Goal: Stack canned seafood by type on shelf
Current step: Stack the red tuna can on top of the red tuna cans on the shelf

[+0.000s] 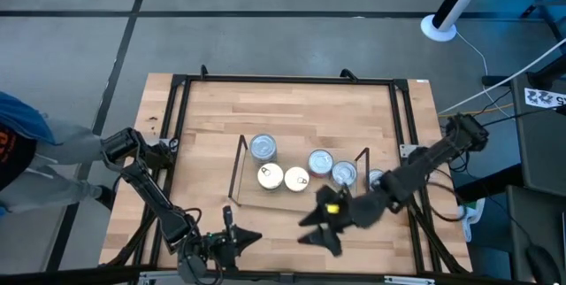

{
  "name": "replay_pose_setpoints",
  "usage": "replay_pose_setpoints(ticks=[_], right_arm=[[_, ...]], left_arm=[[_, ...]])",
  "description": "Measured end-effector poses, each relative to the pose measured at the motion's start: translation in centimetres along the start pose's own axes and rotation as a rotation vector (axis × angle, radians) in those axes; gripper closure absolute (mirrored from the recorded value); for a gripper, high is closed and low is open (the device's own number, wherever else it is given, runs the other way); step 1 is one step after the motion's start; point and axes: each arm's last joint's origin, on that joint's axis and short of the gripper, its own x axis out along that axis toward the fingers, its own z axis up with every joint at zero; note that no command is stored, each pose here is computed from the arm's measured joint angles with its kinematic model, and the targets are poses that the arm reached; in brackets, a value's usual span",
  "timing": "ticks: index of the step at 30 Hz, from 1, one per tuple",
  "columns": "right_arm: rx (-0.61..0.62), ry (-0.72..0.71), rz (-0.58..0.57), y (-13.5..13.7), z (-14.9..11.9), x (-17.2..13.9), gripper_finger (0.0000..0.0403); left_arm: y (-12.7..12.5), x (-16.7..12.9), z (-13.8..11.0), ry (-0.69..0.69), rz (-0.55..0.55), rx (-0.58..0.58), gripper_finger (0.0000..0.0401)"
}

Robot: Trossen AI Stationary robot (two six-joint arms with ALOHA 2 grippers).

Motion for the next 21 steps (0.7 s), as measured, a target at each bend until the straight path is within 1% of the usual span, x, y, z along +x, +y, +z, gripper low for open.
replay_pose_setpoints(ticks=[5, 9, 14, 21], right_arm=[[-0.028, 0.079, -0.099, 1.4, -2.9, -1.4, 0.0121], [-0.038, 0.125, -0.080, 2.8, -5.1, -2.4, 0.0121], [-0.058, 0.212, -0.072, 3.8, -8.0, -3.8, 0.0121], [0.006, 0.347, -0.150, 4.1, -11.7, -6.0, 0.0121]], left_arm=[[-0.2, -0.2, 0.0, -0.003, -0.026, -0.031, 0.0400], [-0.2, -0.2, 0.0, -0.004, -0.047, -0.041, 0.0400], [-0.3, -0.2, 0.0, -0.005, -0.072, -0.043, 0.0400], [-0.3, -0.2, 0.0, -0.004, -0.074, -0.072, 0.0400]])
